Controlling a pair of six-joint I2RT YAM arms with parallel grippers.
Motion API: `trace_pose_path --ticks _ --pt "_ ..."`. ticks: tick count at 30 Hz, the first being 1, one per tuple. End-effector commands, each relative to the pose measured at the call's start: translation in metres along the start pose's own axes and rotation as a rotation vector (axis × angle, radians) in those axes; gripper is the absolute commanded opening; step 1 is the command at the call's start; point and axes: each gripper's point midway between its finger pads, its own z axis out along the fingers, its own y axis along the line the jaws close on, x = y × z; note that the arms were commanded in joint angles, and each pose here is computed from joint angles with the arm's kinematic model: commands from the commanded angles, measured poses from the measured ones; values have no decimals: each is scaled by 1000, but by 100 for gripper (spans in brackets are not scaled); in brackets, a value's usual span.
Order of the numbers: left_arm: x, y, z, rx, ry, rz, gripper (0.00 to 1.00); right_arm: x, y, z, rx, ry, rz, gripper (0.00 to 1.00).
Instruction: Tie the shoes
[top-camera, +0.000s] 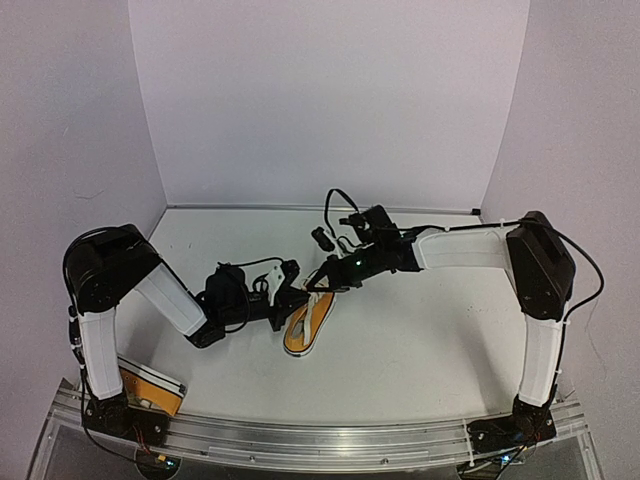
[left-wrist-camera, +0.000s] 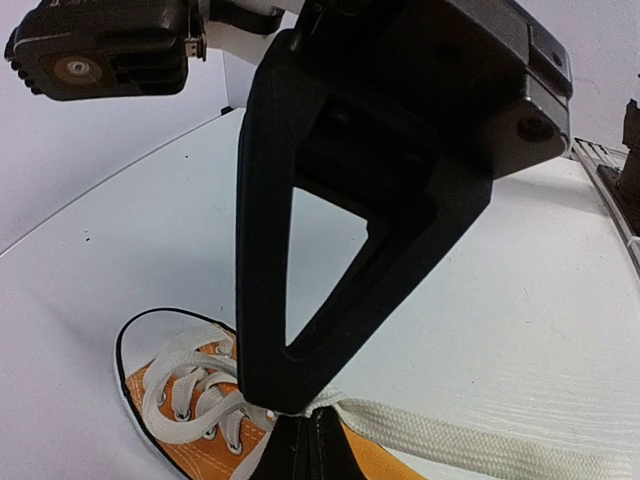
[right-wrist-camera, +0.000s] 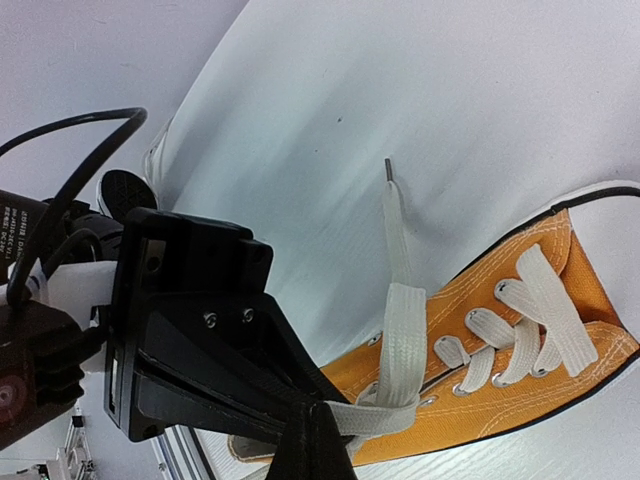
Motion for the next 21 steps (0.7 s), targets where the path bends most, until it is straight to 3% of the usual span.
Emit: trace_pose_path --ticks 1,21 --pt "-13 -2 -3 36 -92 -27 0 -17 6 -15 9 -67 -29 0" --pt "-8 12 12 69 -95 -76 0 -4 12 -6 -68 -12 -33 0"
